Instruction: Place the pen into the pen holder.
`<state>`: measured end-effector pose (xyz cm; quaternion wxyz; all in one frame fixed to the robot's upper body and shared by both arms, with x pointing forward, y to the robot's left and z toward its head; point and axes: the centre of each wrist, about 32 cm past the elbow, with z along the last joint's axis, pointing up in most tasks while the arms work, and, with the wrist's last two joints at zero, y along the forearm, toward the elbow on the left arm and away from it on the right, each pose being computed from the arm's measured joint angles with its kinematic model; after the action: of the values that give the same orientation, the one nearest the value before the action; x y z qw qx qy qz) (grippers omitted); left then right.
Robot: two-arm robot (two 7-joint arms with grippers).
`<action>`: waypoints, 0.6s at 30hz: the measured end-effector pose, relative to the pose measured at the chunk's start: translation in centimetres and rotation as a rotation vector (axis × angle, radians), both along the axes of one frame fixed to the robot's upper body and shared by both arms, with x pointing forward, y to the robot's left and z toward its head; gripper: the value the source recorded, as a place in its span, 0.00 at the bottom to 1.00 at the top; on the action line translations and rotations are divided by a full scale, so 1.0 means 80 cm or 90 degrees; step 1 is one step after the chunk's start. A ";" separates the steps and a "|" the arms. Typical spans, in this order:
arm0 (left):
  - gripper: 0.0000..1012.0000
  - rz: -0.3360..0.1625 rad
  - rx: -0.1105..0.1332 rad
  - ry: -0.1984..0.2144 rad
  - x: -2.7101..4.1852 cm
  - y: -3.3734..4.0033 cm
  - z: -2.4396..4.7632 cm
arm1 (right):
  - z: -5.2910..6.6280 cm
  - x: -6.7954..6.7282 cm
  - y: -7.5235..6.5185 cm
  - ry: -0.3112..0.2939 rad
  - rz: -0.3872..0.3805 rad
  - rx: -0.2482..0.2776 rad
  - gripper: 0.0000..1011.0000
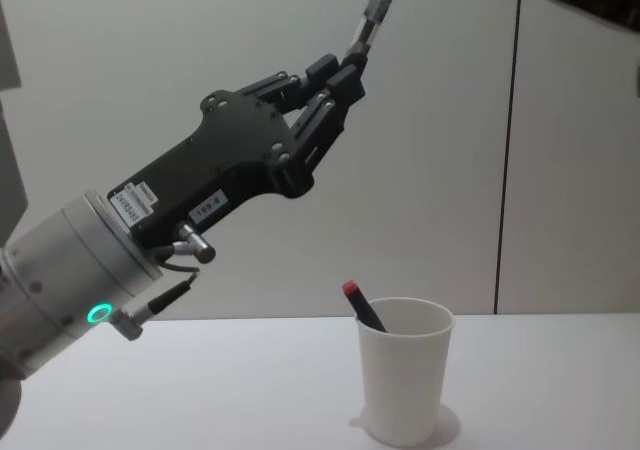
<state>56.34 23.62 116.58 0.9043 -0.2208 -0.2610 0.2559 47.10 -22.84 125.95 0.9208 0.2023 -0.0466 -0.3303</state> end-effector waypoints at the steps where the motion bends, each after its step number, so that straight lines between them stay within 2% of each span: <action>1: 0.17 0.000 0.000 0.000 0.0000 0.0000 0.0000 | 0.000 0.000 0.000 0.000 0.000 0.000 0.99; 6: 0.17 0.000 0.000 0.000 0.0000 0.0000 0.0000 | 0.005 0.006 0.016 0.008 -0.005 -0.003 0.99; 18: 0.17 0.000 0.000 0.000 0.0000 0.0000 0.0000 | 0.009 0.017 0.041 0.023 -0.012 -0.009 0.99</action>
<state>56.34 23.62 116.58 0.9043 -0.2207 -0.2610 0.2559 48.49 -19.56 126.66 0.9197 0.1894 -0.0340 -0.3422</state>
